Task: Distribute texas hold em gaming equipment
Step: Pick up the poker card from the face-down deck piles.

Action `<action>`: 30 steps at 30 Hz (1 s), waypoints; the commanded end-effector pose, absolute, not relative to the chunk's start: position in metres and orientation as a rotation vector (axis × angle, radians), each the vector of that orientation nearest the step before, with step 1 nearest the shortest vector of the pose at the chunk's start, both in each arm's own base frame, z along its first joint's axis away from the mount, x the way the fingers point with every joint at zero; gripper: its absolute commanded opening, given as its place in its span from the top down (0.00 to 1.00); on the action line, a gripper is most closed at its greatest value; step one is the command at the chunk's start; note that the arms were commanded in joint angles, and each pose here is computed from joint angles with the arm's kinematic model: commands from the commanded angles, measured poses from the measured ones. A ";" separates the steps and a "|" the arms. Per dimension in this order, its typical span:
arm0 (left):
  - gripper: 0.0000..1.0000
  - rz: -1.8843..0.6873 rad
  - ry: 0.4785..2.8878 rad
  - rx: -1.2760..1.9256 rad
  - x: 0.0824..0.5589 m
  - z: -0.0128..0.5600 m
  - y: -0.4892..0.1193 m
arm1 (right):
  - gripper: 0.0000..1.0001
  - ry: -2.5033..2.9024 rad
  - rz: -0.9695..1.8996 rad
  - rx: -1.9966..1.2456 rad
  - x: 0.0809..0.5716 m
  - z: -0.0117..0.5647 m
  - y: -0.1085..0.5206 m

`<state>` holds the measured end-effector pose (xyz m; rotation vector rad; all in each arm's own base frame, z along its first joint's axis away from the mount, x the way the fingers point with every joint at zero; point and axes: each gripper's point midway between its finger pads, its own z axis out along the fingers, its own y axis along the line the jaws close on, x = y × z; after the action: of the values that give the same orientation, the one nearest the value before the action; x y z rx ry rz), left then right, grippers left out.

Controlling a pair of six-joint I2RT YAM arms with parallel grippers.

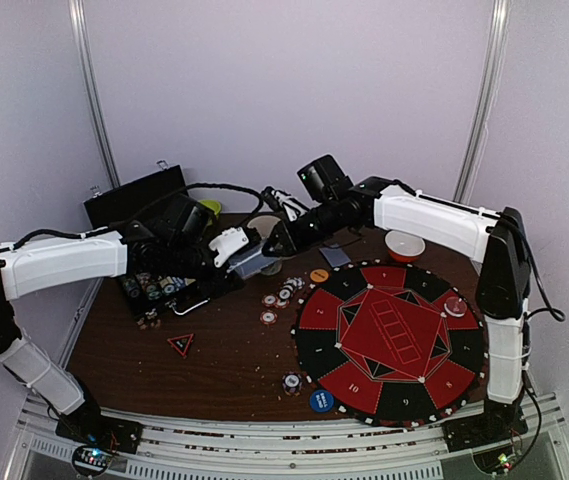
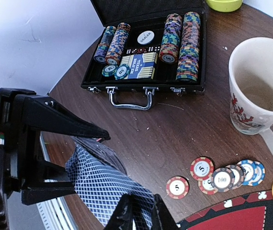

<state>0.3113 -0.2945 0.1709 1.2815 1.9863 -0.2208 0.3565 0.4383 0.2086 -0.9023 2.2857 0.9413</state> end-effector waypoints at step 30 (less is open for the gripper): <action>0.47 -0.258 1.904 1.247 0.317 0.193 -0.302 | 1.00 2.226 0.956 -0.922 0.336 0.267 0.419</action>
<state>0.3108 -0.2954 0.1712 1.2834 1.9839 -0.2296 0.3436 0.4215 0.2308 -0.9087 2.3047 0.9068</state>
